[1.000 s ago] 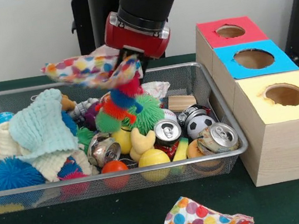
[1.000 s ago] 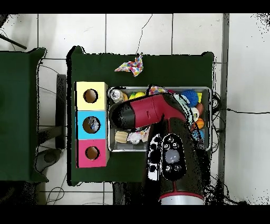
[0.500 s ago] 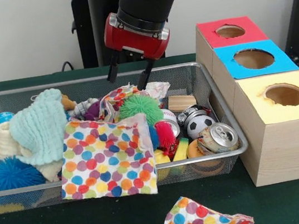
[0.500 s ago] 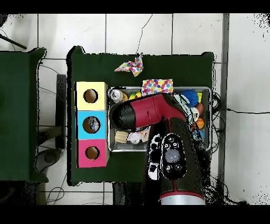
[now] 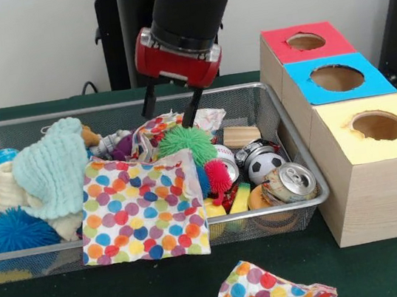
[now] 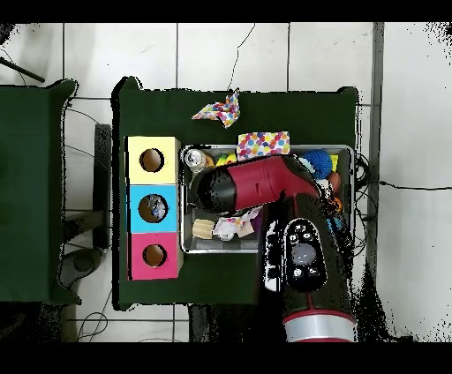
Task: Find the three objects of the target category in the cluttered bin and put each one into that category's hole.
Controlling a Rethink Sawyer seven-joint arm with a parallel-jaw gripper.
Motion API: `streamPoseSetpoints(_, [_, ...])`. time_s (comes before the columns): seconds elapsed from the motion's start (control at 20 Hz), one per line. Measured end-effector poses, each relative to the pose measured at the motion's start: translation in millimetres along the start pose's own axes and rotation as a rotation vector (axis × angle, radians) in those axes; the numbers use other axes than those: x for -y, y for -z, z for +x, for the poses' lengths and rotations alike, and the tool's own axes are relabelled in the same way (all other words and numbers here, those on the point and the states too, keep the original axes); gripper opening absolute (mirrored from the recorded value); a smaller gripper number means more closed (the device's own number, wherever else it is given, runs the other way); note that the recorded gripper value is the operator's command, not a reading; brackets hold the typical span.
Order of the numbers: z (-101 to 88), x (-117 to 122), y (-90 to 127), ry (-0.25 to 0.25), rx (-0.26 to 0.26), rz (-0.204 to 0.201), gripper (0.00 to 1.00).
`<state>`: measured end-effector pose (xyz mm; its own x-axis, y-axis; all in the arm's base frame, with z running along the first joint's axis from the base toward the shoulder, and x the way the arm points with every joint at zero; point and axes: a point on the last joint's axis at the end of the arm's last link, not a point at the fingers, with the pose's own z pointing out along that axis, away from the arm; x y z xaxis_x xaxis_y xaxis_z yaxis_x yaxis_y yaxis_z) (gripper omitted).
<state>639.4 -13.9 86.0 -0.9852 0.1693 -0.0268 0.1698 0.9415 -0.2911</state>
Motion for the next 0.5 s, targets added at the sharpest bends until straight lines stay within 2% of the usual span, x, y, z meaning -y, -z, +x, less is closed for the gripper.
streamPoseSetpoints(0.25, [-10.9,14.7,-29.8,-0.045,-0.012,-0.064,1.00])
streamPoseSetpoints(0.5, [-13.6,18.5,-42.5,-0.052,-0.009,-0.091,1.00])
